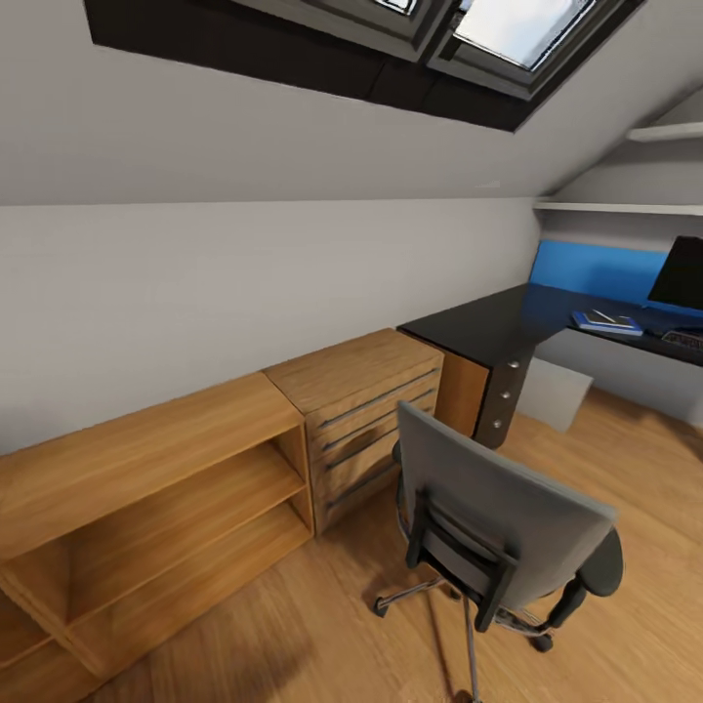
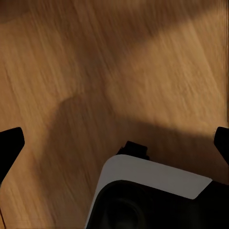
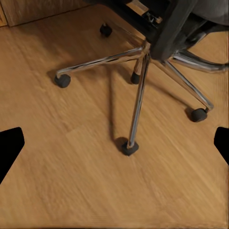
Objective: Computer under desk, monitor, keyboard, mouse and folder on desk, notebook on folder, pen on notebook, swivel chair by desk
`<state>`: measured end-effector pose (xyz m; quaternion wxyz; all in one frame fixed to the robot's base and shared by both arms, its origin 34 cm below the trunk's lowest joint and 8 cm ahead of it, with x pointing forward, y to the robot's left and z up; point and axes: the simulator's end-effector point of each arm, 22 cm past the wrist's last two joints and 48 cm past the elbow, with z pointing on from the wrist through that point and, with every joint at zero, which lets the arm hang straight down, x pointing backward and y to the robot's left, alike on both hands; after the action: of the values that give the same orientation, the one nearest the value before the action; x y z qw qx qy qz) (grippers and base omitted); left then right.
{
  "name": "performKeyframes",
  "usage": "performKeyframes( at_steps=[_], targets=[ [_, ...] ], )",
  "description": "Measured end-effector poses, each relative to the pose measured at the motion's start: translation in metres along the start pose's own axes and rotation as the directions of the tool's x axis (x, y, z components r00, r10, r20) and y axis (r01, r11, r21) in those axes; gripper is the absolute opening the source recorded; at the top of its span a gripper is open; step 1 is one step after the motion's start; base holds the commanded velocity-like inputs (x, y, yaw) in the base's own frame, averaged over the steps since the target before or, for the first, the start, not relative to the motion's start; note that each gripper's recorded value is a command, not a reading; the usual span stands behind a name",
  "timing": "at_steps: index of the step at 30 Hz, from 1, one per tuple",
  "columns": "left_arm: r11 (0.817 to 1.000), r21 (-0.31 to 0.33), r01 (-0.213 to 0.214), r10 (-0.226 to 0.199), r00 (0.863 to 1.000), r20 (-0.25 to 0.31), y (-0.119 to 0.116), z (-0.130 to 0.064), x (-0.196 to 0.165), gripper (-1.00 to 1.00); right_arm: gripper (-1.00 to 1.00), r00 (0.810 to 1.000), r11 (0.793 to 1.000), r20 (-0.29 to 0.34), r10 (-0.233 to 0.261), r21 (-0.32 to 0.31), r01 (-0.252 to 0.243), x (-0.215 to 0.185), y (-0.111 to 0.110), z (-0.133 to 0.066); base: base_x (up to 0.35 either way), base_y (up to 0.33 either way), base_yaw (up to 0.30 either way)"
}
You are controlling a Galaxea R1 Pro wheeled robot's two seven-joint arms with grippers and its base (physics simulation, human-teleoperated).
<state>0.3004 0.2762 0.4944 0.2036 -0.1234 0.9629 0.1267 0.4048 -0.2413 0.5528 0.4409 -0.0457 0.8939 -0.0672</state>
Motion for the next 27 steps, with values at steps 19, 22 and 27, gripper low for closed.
performKeyframes(
  at_steps=[19,22,27],
  targets=[
    [1.0,0.0,0.0,0.0,1.0,0.0,0.0001,0.0,0.0,1.0,1.0,1.0,1.0,-0.005,0.002,0.003,-0.002,0.0008,-0.0001,0.0,0.0,0.0,-0.3],
    [1.0,0.0,0.0,0.0,1.0,0.0,-0.0001,0.0,0.0001,1.0,1.0,1.0,1.0,-0.005,0.003,0.004,-0.003,0.0011,-0.0002,-0.0001,0.0,0.0,-0.297],
    [1.0,0.001,-0.001,0.001,1.0,-0.002,-0.0002,0.0,0.0007,1.0,1.0,1.0,1.0,-0.008,0.005,0.007,-0.005,0.0021,-0.0006,-0.0004,0.0,0.0,-0.288]
  ],
)
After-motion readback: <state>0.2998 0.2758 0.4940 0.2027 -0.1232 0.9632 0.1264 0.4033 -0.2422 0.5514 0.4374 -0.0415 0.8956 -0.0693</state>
